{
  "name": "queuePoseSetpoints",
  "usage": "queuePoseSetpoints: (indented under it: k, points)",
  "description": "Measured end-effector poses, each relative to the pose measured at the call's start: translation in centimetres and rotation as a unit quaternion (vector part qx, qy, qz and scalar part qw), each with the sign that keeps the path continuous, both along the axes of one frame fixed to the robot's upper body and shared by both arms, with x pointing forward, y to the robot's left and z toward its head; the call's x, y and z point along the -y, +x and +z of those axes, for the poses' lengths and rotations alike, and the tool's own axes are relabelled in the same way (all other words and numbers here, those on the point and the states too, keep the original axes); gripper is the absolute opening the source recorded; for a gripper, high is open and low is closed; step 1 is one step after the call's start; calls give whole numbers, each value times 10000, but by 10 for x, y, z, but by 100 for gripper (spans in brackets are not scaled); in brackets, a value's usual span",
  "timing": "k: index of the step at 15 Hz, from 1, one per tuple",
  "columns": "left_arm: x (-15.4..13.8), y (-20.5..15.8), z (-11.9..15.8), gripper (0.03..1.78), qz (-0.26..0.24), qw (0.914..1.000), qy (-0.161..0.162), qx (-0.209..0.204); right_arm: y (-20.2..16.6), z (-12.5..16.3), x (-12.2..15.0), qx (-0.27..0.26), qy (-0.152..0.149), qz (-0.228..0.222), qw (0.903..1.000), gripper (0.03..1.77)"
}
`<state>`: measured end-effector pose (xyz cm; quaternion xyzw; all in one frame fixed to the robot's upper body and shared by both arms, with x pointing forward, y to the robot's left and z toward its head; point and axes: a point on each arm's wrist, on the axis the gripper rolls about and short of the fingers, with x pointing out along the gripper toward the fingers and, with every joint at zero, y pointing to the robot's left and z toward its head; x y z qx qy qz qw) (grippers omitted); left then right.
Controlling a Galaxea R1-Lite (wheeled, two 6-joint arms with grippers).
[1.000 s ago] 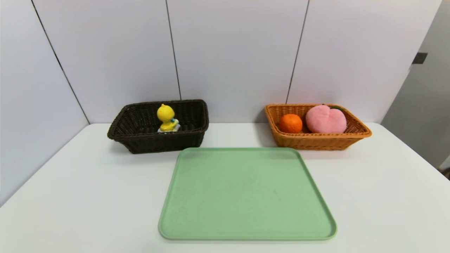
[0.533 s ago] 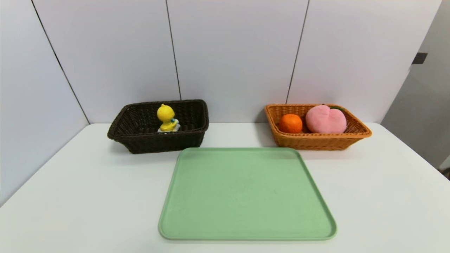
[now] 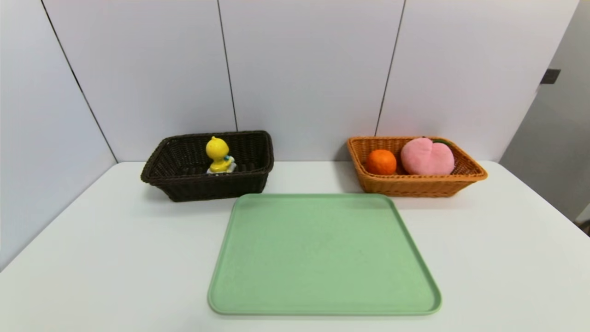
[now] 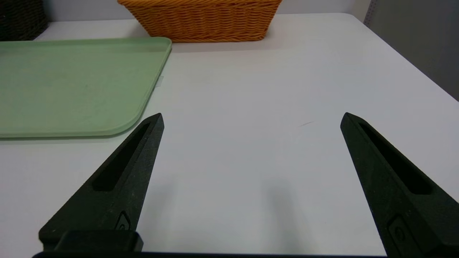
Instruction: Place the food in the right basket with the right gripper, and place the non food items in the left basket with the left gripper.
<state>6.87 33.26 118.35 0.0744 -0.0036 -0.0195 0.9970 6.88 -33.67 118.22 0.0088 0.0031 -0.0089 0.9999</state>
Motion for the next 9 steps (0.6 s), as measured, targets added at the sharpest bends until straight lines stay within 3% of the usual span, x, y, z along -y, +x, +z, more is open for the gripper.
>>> queuePoseSetpoints:
  k: [2, 5, 9]
  points:
    - [0, 0, -1, 169, 21, 9999, -128, -41, 0, 0, 0, 0, -2, 0, 10000, 170]
    - [-1, 0, -1, 169, 200, 9964, -818, -23, 0, 1, 0, 32, 78, 9, 10000, 170]
    - [-1, 0, -1, 169, 211, 9960, -864, -23, 0, 1, 0, 50, 175, -10, 9998, 170]
